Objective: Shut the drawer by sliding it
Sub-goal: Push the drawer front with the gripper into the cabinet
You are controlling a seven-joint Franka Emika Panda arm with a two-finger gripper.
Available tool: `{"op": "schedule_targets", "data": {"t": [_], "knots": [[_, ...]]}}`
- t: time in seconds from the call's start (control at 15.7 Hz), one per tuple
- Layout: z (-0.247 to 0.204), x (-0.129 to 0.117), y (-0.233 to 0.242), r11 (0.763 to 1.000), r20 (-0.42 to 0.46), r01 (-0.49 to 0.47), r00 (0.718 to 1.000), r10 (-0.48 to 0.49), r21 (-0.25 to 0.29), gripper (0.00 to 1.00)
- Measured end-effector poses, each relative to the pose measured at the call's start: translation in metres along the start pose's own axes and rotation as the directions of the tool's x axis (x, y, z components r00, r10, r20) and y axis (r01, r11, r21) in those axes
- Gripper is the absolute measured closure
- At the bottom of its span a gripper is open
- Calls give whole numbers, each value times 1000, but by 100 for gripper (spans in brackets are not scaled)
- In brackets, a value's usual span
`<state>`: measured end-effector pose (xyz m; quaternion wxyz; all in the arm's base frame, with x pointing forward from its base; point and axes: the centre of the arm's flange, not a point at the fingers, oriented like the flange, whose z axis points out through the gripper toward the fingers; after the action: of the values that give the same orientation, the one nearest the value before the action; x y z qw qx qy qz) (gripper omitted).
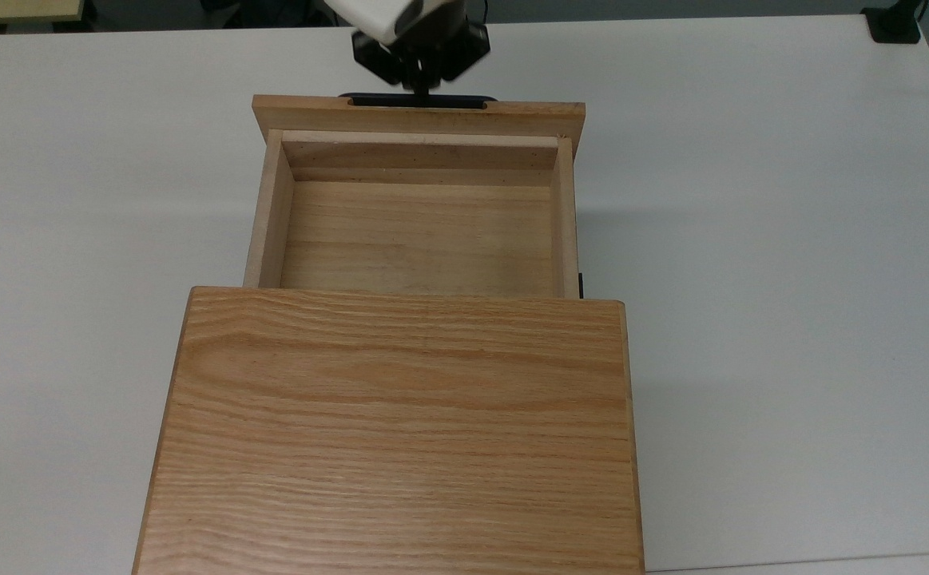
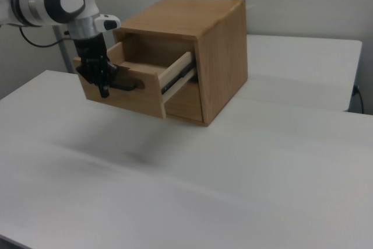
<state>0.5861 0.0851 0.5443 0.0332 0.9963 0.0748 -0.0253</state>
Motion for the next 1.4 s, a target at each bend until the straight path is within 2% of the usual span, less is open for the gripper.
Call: {"op": "schedule_targets", "data": {"t": [0.45,0.7,1.02,1.15,1.4], "knots": [[2,31,-12,998,-148,-56,987,56,4,100],[3,52,-13,994,-264,-107,958,110,23,100],[6,78,-12,988,-324,-148,934,151,32,100],[3,92,-14,985,-367,-169,914,174,44,100],[9,118,-9,972,-482,-219,844,235,90,100]]}}
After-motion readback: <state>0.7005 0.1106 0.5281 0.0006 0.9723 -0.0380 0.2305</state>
